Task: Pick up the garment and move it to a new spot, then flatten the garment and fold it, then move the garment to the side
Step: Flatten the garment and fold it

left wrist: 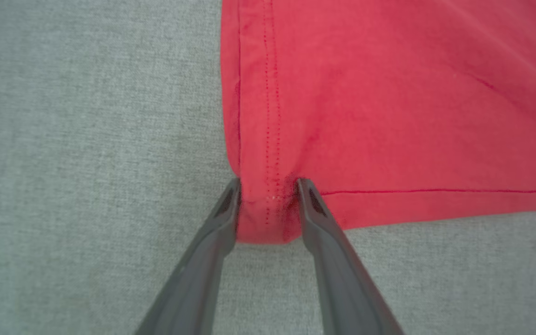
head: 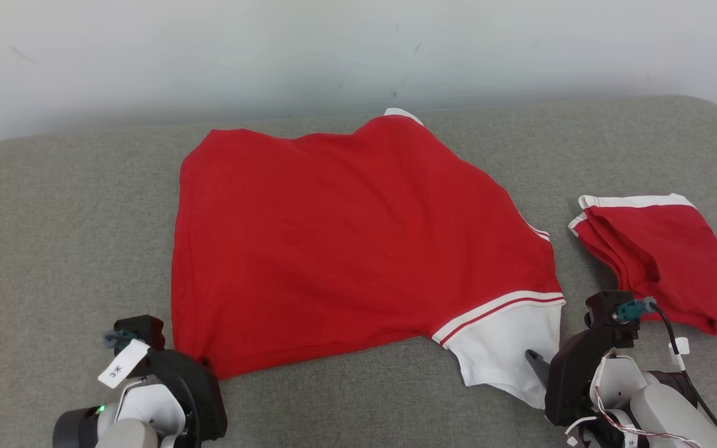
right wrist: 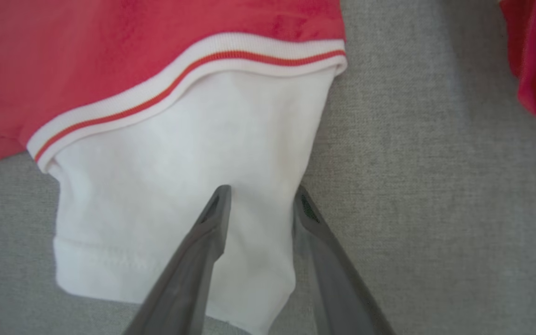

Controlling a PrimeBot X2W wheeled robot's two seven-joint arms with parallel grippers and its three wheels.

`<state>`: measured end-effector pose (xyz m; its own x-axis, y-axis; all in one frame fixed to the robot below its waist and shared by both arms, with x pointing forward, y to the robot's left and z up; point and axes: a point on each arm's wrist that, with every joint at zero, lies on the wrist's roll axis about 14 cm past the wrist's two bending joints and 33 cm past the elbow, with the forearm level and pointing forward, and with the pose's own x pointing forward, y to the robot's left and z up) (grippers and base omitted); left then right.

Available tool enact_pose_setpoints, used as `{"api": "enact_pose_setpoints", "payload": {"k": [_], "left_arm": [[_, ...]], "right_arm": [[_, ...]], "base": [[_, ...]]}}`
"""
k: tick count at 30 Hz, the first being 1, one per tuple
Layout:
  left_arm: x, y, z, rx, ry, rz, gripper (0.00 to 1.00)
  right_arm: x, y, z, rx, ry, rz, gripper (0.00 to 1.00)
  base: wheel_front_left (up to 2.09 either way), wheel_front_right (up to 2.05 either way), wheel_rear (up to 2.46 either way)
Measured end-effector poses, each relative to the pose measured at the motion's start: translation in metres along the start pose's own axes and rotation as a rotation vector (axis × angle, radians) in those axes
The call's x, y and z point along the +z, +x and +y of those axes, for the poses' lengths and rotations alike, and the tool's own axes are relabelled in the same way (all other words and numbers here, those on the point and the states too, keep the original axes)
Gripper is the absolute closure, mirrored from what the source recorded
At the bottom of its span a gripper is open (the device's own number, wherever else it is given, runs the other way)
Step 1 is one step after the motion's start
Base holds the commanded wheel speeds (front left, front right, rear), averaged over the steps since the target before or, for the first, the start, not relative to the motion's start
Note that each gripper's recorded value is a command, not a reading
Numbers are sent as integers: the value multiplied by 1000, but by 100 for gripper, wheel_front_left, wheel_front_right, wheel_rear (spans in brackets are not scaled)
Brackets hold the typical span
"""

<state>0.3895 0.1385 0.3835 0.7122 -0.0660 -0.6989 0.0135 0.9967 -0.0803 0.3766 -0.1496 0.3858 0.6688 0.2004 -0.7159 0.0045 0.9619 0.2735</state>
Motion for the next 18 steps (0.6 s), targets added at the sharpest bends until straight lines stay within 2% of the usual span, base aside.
{"api": "enact_pose_setpoints", "payload": {"k": [2, 3, 4, 5, 6, 7, 12, 13, 14, 15, 16, 17, 18], "left_arm": [[1, 0, -1, 0, 3, -3, 58], [2, 0, -1, 0, 4, -7, 56], [4, -1, -1, 0, 3, -10, 49], [4, -1, -1, 0, 3, -13, 28], [5, -1, -1, -1, 3, -16, 11], [6, -2, -1, 0, 2, -20, 0], [12, -5, 1, 7, -2, -38, 0], [12, -5, 1, 8, -3, -40, 0], [13, -6, 2, 9, -5, -43, 0], [14, -7, 2, 10, -7, -48, 5], [15, -7, 2, 10, -7, -50, 14], [15, -8, 2, 9, -7, -52, 14], [16, -8, 2, 9, -7, -54, 24]], "right_arm": [[-1, 0, 0, -1, -2, 5, 70], [-1, 0, 1, -2, -3, 5, 69], [-1, -1, 1, -2, -2, 5, 67], [-1, -1, 0, -3, 0, 5, 67], [-2, -1, 0, -4, 1, 4, 66], [-2, -1, 0, -5, 0, 4, 65], [-4, -3, 0, -7, -3, 8, 66], [-6, -3, 0, -7, -2, 13, 67], [-8, -3, 0, -7, 0, 17, 74], [-9, -3, 1, -7, -1, 18, 81], [-8, -3, 1, -8, -4, 17, 84], [-9, -4, 1, -7, -5, 19, 84], [-9, -4, 2, -6, -5, 20, 87]], "base": [[0, 0, 0], [0, 0, 0], [0, 0, 0], [0, 0, 0], [0, 0, 0], [0, 0, 0], [0, 0, 0], [0, 0, 0], [0, 0, 0], [0, 0, 0], [0, 0, 0], [0, 0, 0], [0, 0, 0]]}}
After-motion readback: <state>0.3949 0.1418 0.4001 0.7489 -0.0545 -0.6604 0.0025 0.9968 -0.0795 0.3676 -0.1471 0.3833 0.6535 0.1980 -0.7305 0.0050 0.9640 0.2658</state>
